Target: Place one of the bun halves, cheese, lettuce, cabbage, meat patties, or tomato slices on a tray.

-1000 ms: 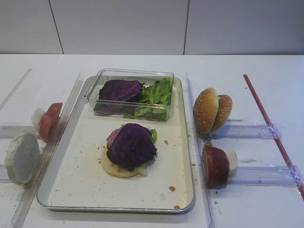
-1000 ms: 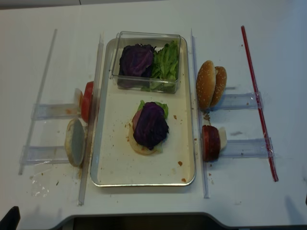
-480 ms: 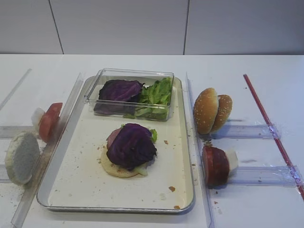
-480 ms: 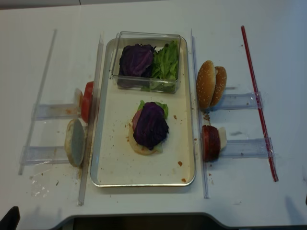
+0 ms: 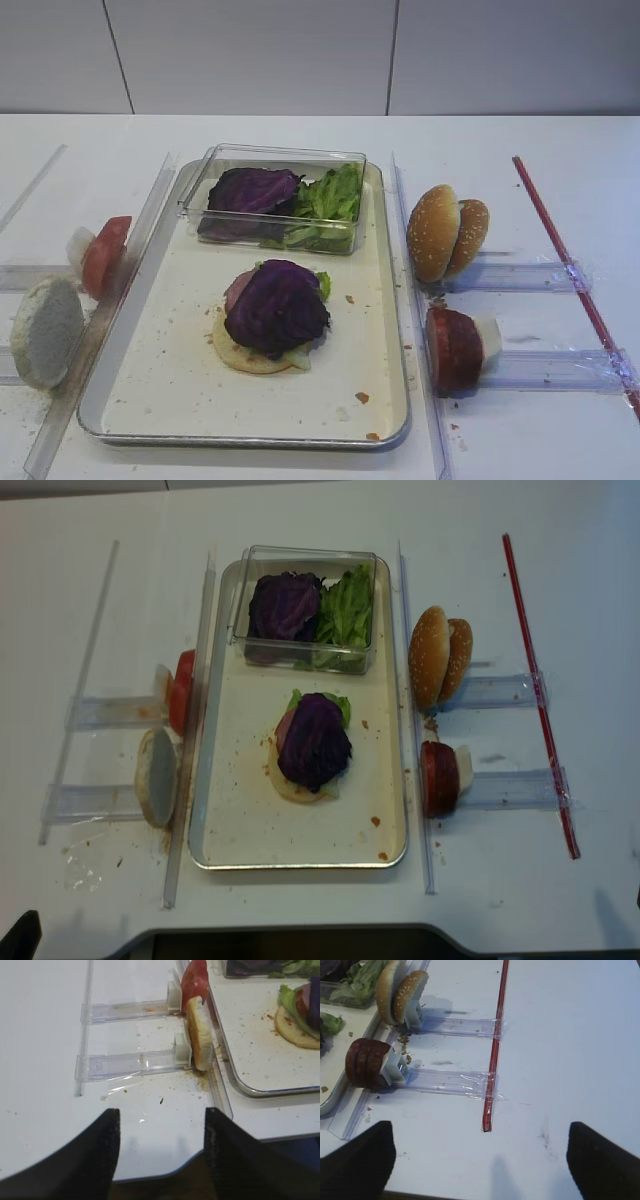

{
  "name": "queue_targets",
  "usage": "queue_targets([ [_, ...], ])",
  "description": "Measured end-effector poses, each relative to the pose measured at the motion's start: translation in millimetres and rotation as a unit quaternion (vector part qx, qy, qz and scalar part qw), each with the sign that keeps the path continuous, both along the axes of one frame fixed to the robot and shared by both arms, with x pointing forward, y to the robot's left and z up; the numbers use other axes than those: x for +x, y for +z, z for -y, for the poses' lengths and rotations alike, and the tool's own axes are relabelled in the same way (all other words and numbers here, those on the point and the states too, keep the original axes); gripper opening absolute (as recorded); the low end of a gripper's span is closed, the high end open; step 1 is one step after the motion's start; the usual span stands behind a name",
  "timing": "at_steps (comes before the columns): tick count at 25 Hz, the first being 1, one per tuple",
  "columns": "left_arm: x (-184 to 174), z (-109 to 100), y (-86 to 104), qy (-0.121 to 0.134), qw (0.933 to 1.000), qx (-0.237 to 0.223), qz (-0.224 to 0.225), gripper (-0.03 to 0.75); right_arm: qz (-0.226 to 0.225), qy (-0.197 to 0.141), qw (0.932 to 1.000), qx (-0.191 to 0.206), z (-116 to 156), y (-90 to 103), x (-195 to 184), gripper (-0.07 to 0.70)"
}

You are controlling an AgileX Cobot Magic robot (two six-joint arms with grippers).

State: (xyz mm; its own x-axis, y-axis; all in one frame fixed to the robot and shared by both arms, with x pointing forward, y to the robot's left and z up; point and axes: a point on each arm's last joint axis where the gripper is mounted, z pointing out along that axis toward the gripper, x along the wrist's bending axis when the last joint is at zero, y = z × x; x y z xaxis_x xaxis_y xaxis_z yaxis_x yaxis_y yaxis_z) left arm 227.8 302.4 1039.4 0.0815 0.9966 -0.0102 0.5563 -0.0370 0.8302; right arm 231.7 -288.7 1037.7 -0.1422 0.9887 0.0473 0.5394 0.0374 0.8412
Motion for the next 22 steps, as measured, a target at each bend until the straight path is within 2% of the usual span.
queue_targets([
  [22, 0.0, 0.0, 0.0, 0.0, 1.0, 0.0, 0.0, 0.361, -0.001, -0.001, 1.0, 0.001, 0.0, -0.1, -0.1, 0.693],
])
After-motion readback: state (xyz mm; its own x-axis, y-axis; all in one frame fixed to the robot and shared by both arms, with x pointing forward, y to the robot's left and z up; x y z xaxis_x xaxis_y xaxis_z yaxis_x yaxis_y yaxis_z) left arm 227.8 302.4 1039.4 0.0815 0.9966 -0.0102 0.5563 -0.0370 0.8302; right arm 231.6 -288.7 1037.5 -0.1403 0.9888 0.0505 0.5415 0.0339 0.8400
